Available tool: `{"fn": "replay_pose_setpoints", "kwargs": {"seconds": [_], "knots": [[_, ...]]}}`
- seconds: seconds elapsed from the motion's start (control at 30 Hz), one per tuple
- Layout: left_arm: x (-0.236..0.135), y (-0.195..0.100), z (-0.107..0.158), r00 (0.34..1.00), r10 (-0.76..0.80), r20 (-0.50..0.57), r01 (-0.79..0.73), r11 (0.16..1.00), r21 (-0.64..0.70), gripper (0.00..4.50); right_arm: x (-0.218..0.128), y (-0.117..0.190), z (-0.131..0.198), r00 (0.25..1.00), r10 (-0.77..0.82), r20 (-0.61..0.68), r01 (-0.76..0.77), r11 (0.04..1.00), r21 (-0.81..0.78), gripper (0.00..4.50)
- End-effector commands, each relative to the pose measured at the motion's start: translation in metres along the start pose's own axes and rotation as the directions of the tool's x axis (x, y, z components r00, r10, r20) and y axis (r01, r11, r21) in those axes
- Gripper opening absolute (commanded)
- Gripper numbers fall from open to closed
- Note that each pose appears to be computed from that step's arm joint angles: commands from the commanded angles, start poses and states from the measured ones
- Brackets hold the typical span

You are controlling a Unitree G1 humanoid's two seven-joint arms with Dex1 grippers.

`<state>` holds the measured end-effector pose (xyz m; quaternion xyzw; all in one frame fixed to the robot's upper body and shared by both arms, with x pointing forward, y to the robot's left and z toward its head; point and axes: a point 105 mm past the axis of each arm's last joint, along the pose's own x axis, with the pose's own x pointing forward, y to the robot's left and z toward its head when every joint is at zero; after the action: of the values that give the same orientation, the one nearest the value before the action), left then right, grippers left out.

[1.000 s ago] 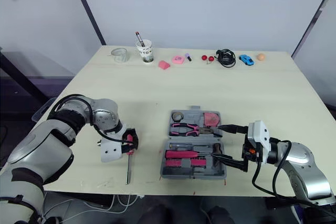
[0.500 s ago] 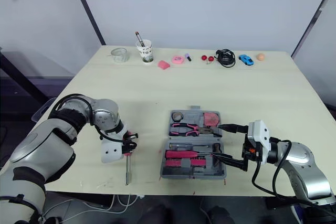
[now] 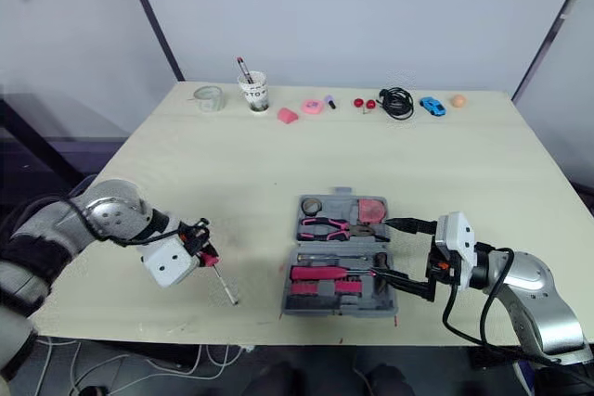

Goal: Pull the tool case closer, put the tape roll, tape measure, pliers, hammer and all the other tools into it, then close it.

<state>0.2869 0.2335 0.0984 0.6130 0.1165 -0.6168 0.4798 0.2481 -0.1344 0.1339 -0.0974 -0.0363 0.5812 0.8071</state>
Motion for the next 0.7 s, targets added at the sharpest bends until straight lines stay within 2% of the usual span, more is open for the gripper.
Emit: {"fn": "replay_pose_setpoints", "kwargs": {"seconds": [0.03, 0.13, 0.23, 0.33, 0.4, 0.53, 0.6, 0.67, 0.7], "knots": [[-0.019, 0.015, 0.002, 0.981, 0.189, -0.045, -0.194, 0.954, -0.229, 0.4, 0.0, -0.002, 0.01, 1.0, 0.004, 0.026, -0.003, 0.999, -0.042, 4.5], [-0.022, 0.014, 0.002, 0.954, 0.283, -0.104, -0.3, 0.86, -0.412, 0.4, 0.001, -0.001, 0.008, 1.0, 0.017, 0.026, -0.016, 0.999, -0.04, 4.5], [-0.022, 0.013, 0.01, 0.905, 0.41, -0.117, -0.385, 0.668, -0.637, 0.4, 0.001, -0.002, 0.006, 0.999, 0.035, 0.022, -0.034, 0.999, -0.041, 4.5], [-0.022, 0.011, 0.016, 0.868, 0.467, -0.17, -0.422, 0.511, -0.749, 0.4, 0.0, -0.004, 0.005, 0.999, 0.046, 0.018, -0.046, 0.998, -0.044, 4.5], [-0.025, 0.008, 0.015, 0.828, 0.501, -0.251, -0.455, 0.339, -0.824, 0.4, 0.0, -0.006, 0.005, 0.998, 0.053, 0.017, -0.052, 0.998, -0.047, 4.5], [-0.02, 0.0, 0.019, 0.8, 0.486, -0.353, -0.424, 0.041, -0.905, 0.4, 0.001, -0.006, 0.003, 0.997, 0.07, 0.018, -0.069, 0.997, -0.043, 4.5], [-0.018, -0.005, 0.018, 0.791, 0.453, -0.411, -0.44, -0.044, -0.897, 0.4, 0.002, -0.006, 0.003, 0.997, 0.074, 0.018, -0.074, 0.996, -0.043, 4.5], [-0.013, -0.006, 0.023, 0.797, 0.436, -0.418, -0.417, -0.103, -0.903, 0.4, 0.002, -0.006, 0.002, 0.997, 0.078, 0.019, -0.077, 0.996, -0.043, 4.5], [-0.01, -0.007, 0.023, 0.802, 0.414, -0.431, -0.403, -0.158, -0.901, 0.4, 0.003, -0.006, 0.002, 0.997, 0.079, 0.019, -0.079, 0.996, -0.043, 4.5]]}}
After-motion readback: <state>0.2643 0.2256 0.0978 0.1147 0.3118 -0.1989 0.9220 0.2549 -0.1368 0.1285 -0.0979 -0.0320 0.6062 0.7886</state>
